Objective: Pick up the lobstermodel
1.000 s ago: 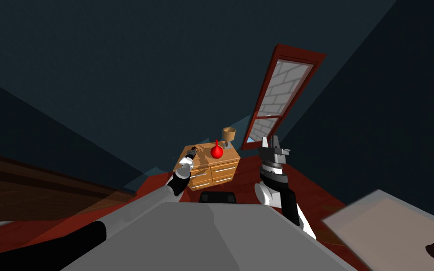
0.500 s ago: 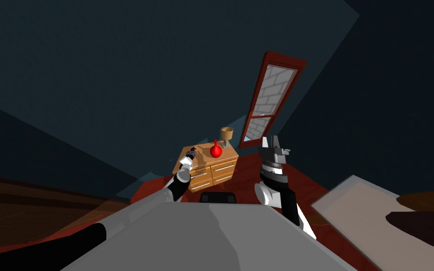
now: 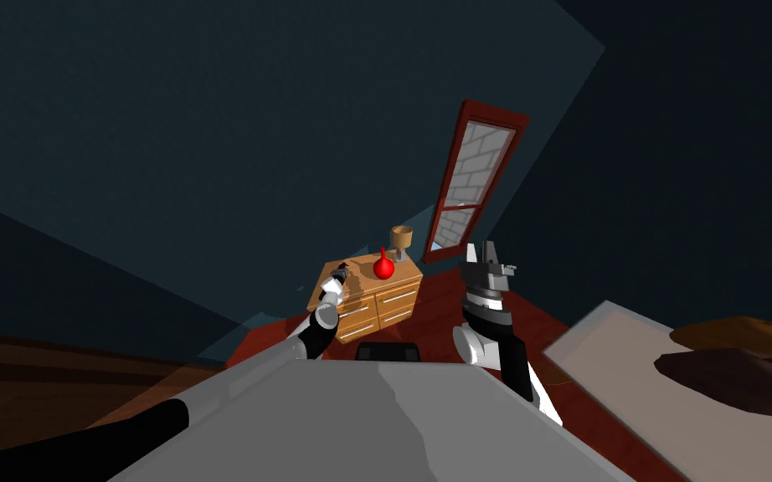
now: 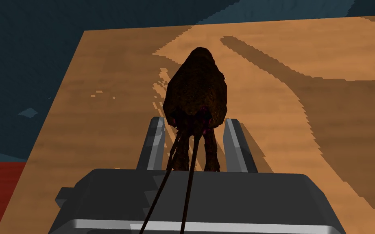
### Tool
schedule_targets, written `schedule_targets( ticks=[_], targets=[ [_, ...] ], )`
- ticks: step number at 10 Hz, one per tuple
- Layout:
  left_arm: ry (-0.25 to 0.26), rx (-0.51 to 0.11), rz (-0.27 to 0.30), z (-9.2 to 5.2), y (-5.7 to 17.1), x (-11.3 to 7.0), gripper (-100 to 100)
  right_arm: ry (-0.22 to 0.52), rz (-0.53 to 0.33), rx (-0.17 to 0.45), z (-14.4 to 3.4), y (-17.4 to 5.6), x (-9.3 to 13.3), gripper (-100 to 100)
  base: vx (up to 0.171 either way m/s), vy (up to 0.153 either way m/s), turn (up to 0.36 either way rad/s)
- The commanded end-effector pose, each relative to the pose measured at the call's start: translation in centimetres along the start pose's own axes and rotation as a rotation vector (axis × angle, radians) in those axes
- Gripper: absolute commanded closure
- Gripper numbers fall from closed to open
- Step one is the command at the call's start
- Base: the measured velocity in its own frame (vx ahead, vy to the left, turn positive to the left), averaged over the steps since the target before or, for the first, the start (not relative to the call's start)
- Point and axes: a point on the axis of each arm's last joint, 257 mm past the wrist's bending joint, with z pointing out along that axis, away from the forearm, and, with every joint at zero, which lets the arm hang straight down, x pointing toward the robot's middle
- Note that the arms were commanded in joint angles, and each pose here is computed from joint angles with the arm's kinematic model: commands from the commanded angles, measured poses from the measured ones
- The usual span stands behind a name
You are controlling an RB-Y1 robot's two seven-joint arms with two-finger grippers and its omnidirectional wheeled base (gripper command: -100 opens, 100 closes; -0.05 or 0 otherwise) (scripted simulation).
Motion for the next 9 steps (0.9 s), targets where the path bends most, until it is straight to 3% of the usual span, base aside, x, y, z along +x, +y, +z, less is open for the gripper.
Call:
schedule_targets(
  ticks=[1, 3, 4, 6, 7, 9],
  targets=[
    [-0.013, 0.030, 0.034, -0.16, -0.74, -0.48, 100, 0.000, 0.000, 0.000, 0.00, 0.00, 0.00, 0, -0.041, 0.042, -0.127],
    [-0.009, 0.026, -0.020, -0.15, -0.52, -0.32, 100, 0.000, 0.000, 0.000, 0.00, 0.00, 0.00, 0, -0.031, 0.031, -0.052],
    [-0.012, 0.054, 0.034, -0.30, -1.03, -0.41, 100, 0.000, 0.000, 0.000, 0.00, 0.00, 0.00, 0, -0.031, 0.030, -0.125],
    [-0.010, 0.053, -0.023, -0.30, -0.94, -0.35, 100, 0.000, 0.000, 0.000, 0.00, 0.00, 0.00, 0, -0.026, 0.031, -0.058],
    [-0.006, 0.079, 0.032, -0.48, -1.32, -0.24, 100, 0.000, 0.000, 0.000, 0.00, 0.00, 0.00, 0, -0.031, 0.041, -0.113],
    [-0.003, 0.079, -0.035, -0.48, -1.32, -0.24, 100, 0.000, 0.000, 0.000, 0.00, 0.00, 0.00, 0, -0.029, 0.034, -0.055]
  ],
)
